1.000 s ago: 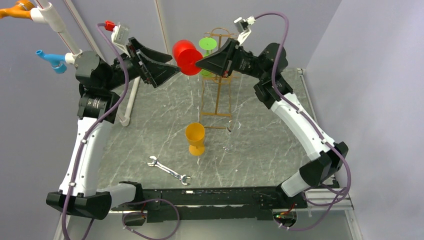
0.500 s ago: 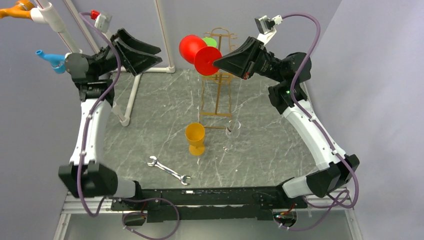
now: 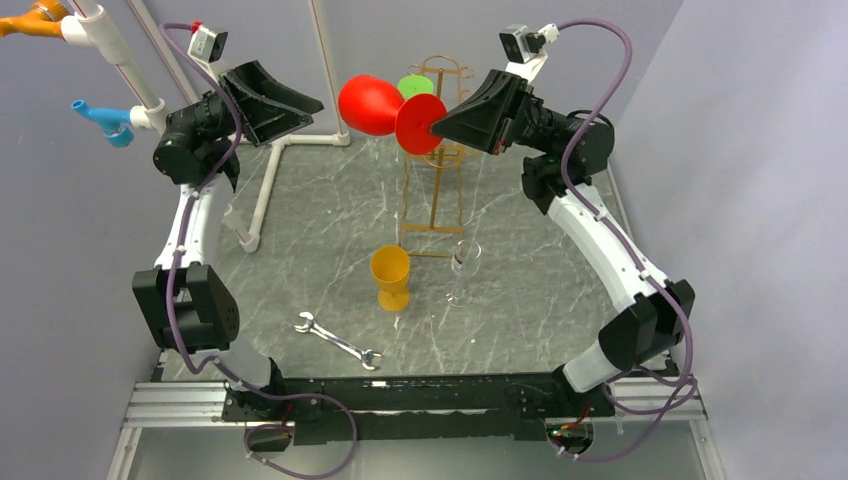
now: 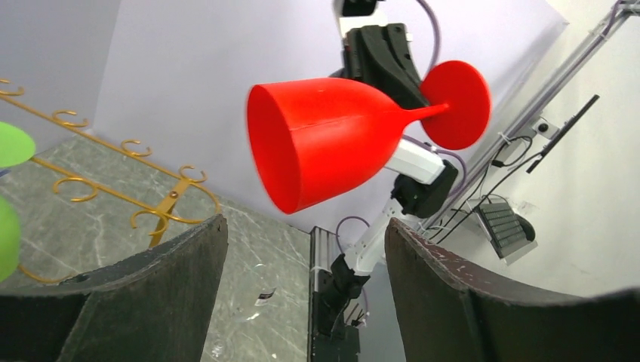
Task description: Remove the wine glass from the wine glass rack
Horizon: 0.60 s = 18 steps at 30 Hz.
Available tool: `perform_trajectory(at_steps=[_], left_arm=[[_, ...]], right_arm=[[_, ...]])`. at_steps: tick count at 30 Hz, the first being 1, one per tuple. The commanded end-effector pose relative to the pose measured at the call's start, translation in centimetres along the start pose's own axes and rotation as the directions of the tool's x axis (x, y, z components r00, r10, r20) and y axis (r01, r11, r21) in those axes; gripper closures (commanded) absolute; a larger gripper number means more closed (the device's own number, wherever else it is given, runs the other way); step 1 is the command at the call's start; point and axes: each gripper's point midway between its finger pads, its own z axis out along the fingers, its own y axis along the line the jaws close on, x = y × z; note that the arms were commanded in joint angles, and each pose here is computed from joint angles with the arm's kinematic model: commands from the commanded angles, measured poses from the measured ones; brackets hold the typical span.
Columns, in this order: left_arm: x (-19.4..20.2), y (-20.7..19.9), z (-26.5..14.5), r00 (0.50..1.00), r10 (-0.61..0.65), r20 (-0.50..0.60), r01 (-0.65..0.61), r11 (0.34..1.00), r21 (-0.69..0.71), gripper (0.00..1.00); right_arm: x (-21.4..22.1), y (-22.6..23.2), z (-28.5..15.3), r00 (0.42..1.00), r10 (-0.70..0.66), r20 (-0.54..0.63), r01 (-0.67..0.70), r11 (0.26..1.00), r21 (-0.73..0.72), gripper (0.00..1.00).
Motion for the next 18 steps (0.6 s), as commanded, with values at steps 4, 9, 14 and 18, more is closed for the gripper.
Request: perform_trajectory(at_steps=[4,9,14,18], left_arm=[[0.6,-5.4,0.7,0.995,0.098,-0.007,-0.097,0.989,0.112,0.24],[0.8,-5.8,0.9,0.995,0.095,-0.008,-0.094,0.991,0.096,0.22],[1.1,-6.5,1.4,0.995,0.099,-0.012,-0.098,0.989,0.111,0.20],[1.4,-6.8,2.1,0.996,0.086,-0.015,-0.083,0.985,0.150,0.21]], right_arm=[[-1.3,2.4,0.4,1.000,-0.019,0.015,0.021,0.990,-0.143,1.00],[-1.7,2.4,0.6,1.000,-0.007,0.017,0.009,0.986,-0.165,1.00],[-1.8,2.5,0.7,1.000,-0.002,0.020,0.005,0.985,-0.174,1.00],[-1.8,2.6,0.6,1.000,0.009,0.019,-0.005,0.981,-0.195,1.00]])
